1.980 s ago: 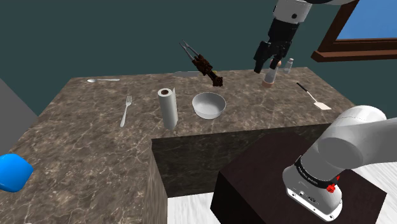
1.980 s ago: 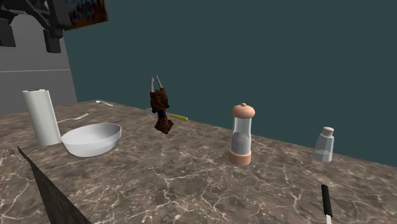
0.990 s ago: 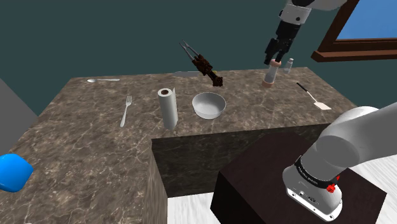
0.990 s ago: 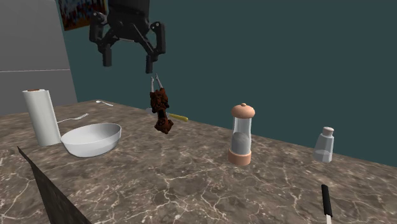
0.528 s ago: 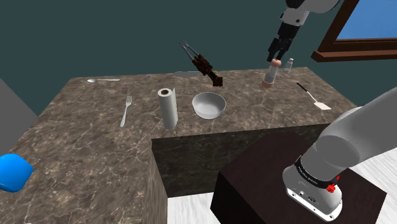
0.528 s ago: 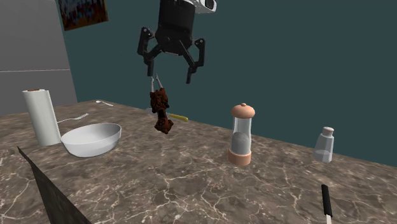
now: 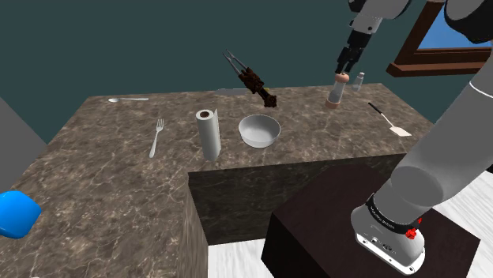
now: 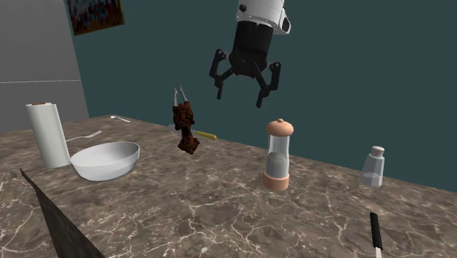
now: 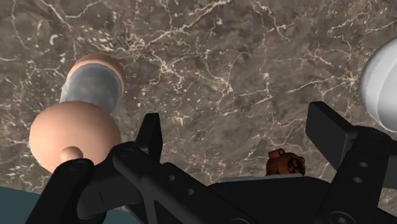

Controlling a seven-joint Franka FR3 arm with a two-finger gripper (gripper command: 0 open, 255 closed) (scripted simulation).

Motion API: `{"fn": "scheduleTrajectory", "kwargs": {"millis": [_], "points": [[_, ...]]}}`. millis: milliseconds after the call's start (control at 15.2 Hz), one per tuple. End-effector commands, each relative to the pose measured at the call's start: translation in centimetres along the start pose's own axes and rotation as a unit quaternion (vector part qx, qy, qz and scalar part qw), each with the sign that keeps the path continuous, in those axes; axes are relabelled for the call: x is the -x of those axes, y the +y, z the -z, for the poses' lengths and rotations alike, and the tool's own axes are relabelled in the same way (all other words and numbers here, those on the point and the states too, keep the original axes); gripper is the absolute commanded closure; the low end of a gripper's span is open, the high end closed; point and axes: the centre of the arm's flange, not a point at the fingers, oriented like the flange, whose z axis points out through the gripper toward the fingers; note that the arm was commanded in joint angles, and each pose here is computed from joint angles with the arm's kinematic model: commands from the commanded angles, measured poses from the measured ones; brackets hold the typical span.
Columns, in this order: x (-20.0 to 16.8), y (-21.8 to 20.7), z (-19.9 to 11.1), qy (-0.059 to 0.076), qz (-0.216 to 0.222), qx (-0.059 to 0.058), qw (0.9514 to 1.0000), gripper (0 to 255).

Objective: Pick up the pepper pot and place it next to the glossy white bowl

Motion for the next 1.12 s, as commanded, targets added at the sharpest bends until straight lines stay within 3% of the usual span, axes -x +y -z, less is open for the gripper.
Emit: {"fn": "scheduleTrajectory", "kwargs": {"millis": [0,528,1056], "points": [[-1.3,2.6,-0.2,-0.001,0.005,-0.003,1.0,0],[-5.4,12.6,-1.5,-0.003,0.02,-0.015,0.9997,0],[-5.5,12.8,-5.6,-0.003,0.02,-0.015,0.9997,0]]}}
